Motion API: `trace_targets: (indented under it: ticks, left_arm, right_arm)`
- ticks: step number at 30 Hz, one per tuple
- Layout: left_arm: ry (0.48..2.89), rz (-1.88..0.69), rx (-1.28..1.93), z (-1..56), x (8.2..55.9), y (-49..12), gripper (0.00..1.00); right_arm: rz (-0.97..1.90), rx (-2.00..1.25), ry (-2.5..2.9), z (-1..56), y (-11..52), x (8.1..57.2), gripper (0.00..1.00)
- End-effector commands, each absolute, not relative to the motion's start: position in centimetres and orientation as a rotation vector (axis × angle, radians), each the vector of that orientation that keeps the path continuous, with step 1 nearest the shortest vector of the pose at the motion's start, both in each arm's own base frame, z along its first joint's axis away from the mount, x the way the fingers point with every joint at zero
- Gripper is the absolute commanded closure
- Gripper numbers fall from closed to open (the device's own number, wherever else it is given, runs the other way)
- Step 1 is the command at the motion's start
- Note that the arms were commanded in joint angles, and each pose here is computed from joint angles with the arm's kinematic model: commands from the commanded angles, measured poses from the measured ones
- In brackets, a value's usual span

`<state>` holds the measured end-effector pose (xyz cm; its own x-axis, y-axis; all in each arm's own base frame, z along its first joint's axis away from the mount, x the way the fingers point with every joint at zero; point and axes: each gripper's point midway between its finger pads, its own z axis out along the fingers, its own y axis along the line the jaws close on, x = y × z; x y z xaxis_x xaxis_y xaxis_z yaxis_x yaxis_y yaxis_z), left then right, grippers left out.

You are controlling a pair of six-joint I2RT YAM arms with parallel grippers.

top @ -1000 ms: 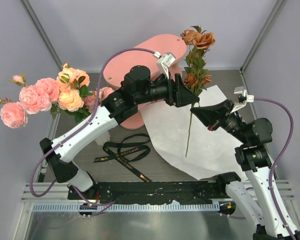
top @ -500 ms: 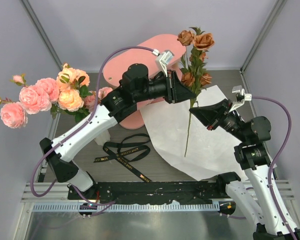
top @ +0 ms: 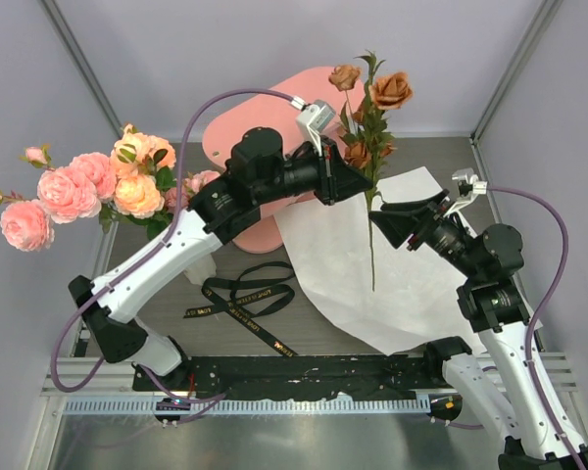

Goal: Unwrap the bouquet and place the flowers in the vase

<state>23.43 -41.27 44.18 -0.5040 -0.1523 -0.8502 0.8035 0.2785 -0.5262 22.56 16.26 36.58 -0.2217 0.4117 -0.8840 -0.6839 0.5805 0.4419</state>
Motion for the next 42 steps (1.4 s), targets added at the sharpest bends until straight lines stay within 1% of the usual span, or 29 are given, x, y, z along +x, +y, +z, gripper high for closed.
trace_targets:
  ticks: [1, 3, 4, 6, 9, 11, 15, 22, 25, 32, 42]
  left_arm:
    - [1.484, -1.227, 0.65, 48.7, 21.7, -36.7, 1.0]
    - [1.465, -1.134, 0.688, 48.3, 21.7, -35.4, 1.0]
    - [1.429, -1.103, 0.698, 49.2, 21.0, -34.1, 1.0]
    - [1.416, -1.002, 0.736, 48.8, 21.1, -32.7, 1.0]
    - [1.369, -0.893, 0.747, 49.8, 20.4, -29.9, 1.0]
    - [1.325, -0.842, 0.719, 51.1, 19.7, -27.6, 1.0]
    - [1.283, -0.65, 0.682, 51.2, 20.1, -23.7, 1.0]
    - [1.287, -0.403, 0.642, 52.5, 20.0, -17.9, 1.0]
    - [1.269, -0.374, 0.63, 52.6, 19.1, -16.1, 1.0]
    - [1.236, -0.374, 0.702, 51.7, 16.5, -14.2, 1.0]
    - [1.178, -0.3, 0.663, 51.1, 15.8, -11.7, 1.0]
  right_arm:
    - [0.869, -0.125, 1.519, 35.9, 14.0, 24.6, 0.43]
    - [0.856, -0.113, 1.538, 35.3, 13.9, 24.9, 0.43]
    - [0.852, -0.108, 1.549, 35.0, 13.8, 25.1, 0.43]
    - [0.843, -0.098, 1.564, 34.5, 13.7, 25.4, 0.43]
    - [0.841, -0.087, 1.575, 34.0, 13.7, 25.7, 0.43]
    - [0.84, -0.08, 1.581, 33.7, 13.7, 25.9, 0.43]
    - [0.841, -0.069, 1.606, 33.0, 13.7, 26.2, 0.43]
    - [0.833, -0.044, 1.641, 31.8, 13.6, 26.5, 0.43]
    - [0.826, -0.04, 1.643, 31.8, 13.5, 26.5, 0.43]
    - [0.84, -0.038, 1.66, 31.2, 13.7, 26.8, 0.43]
    - [0.854, -0.036, 1.663, 31.1, 13.8, 26.4, 0.43]
